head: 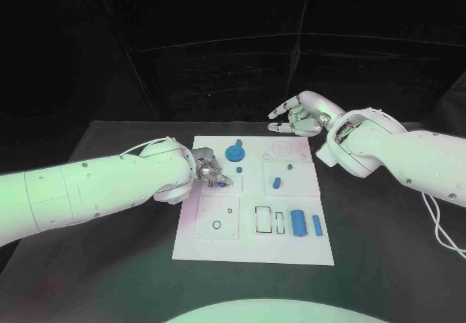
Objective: Assemble the parts on the task board
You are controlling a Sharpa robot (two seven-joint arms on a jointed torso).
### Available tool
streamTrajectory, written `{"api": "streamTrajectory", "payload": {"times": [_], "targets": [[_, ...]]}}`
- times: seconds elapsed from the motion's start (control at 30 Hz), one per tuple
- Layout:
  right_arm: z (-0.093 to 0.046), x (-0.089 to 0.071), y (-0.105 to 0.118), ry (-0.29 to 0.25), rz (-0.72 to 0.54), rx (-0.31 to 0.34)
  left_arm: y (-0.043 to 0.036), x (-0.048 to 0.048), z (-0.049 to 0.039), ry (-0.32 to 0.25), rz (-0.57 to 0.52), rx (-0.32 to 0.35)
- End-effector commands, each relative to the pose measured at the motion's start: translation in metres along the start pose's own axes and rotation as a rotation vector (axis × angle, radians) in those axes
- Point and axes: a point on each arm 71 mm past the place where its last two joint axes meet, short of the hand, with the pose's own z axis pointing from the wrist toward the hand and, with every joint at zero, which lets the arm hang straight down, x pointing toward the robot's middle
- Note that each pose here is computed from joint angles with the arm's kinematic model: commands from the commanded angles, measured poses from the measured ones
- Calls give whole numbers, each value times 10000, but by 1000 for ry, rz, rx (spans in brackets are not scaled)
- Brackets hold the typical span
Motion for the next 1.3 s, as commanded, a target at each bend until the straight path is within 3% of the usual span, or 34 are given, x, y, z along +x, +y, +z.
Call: {"api": "streamTrajectory", "payload": {"times": [0.03,0.27,0.63,0.87,0.97,1.07,1.3], "targets": [[6,-9,16,-3,-3,-9,10,-16,-3,-2,-5,-9],[7,-11,12,-3,-3,-9,31,-88,-42,-22,-12,-5],[9,-20,-5,-5,-5,-6,4,-341,-143,-54,-23,9],[6,-28,-17,-7,-6,-3,27,-631,-190,-20,2,-13],[7,-31,-24,-7,-7,-1,57,-798,-166,0,14,-37],[13,-29,-24,-8,-7,0,85,-961,-84,7,28,-66],[33,-11,-6,-5,-5,-5,139,-1121,78,-4,79,-112]]}}
